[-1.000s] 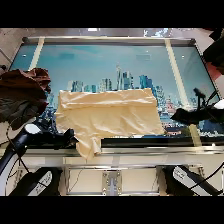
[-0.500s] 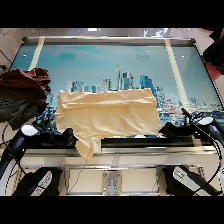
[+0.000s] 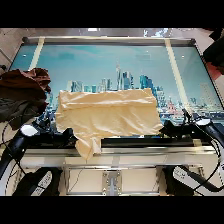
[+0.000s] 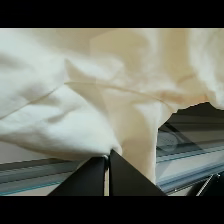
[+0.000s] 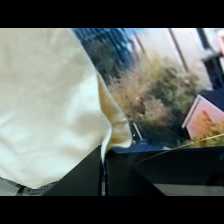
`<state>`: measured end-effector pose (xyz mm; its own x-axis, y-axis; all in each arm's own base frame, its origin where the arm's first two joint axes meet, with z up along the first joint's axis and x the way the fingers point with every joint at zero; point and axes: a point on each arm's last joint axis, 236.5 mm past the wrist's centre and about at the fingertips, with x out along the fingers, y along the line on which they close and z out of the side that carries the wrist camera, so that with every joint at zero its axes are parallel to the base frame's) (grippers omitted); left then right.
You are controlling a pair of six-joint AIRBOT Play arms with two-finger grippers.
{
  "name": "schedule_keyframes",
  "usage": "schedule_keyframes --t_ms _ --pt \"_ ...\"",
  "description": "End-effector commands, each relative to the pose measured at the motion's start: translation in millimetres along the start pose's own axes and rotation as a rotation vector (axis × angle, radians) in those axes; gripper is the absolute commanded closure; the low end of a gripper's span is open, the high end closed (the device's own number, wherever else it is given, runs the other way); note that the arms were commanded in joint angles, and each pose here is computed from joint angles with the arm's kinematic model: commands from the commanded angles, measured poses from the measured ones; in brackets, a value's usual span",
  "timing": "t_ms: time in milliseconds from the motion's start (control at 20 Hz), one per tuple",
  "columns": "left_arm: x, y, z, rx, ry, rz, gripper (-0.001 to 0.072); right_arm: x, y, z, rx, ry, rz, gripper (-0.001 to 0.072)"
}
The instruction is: Fold the shirts.
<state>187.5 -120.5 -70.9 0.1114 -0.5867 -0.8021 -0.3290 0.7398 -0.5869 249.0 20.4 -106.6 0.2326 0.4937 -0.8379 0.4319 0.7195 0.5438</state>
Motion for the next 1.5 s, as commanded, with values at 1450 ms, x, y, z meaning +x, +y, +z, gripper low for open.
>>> schedule_keyframes --t_ms 1450 --pt "-81 -55 299 0.357 -0.442 0.219 0.0696 -18 169 165 -0.394 -0.175 0.062 0.0705"
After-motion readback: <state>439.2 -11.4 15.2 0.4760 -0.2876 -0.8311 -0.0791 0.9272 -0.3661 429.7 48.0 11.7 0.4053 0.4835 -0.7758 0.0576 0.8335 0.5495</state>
